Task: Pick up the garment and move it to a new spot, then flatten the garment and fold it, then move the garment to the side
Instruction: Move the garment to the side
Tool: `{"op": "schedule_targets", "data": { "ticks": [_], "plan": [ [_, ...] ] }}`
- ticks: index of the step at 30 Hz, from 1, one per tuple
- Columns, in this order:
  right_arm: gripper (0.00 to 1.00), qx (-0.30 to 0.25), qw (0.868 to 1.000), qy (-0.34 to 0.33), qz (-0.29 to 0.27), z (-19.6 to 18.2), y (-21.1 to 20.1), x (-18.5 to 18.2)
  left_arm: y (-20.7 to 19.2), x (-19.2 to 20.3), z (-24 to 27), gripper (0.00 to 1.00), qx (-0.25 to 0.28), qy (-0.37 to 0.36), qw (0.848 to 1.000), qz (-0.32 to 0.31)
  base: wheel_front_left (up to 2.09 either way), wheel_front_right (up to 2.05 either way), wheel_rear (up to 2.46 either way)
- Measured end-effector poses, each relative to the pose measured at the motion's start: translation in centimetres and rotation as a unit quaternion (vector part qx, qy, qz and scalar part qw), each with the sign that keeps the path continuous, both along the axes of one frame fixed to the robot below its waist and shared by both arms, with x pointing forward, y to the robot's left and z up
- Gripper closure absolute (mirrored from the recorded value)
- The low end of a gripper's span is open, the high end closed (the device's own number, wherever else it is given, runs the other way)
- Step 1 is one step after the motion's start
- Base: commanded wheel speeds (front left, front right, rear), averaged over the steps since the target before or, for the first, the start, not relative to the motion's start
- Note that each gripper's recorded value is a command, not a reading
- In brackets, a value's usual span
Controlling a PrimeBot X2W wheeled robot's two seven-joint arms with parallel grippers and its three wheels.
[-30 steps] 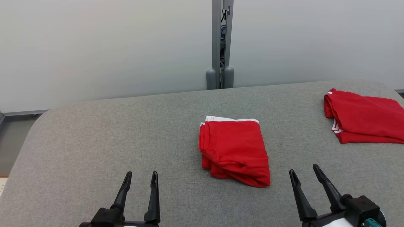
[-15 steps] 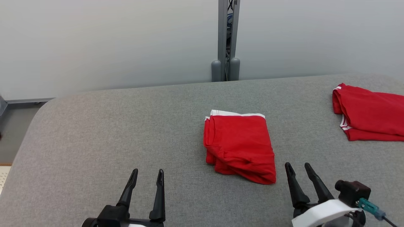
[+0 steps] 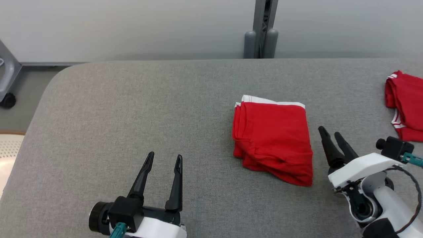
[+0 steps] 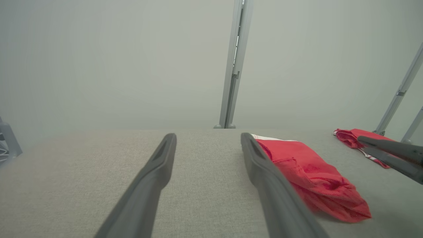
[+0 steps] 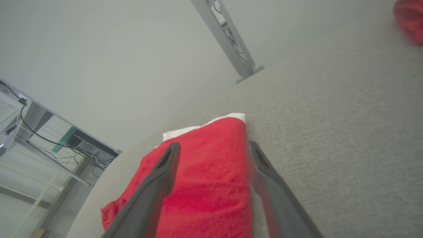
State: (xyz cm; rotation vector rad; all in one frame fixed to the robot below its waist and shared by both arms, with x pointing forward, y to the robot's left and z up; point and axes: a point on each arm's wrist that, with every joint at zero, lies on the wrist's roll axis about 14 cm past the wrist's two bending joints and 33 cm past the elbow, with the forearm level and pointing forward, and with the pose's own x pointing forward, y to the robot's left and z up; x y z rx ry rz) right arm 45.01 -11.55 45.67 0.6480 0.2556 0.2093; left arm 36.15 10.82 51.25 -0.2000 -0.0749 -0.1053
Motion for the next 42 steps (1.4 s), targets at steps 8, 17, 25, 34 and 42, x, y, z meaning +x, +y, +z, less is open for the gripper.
{"op": "schedule_targets", "data": {
  "ticks": [8,17,25,34,42],
  "plan": [
    [0.0,0.028,0.996,0.08,0.012,-3.9,0.2,2.2,0.8,1.3,-1.3,0.0,0.004,0.019,1.0,0.012,0.0,0.0,0.0],
    [0.0,0.07,0.986,0.15,0.034,-6.7,1.9,3.3,1.4,2.3,-2.1,0.0,0.01,0.029,0.999,0.02,0.0,0.0,0.0],
    [1.0,0.087,0.982,0.157,0.054,-6.8,3.5,4.0,1.4,2.6,-2.5,0.0,0.017,0.035,0.999,0.017,0.0,0.0,0.0],
    [1.0,0.075,0.987,0.122,0.068,-5.4,4.5,3.7,1.7,2.1,-2.2,0.0,0.018,0.031,0.999,0.021,0.0,0.0,0.0],
    [1.0,-0.001,0.996,0.061,0.069,-4.5,3.5,3.1,1.1,1.7,-1.5,0.0,0.017,0.021,1.0,0.013,0.0,0.0,0.0]
  ]
}}
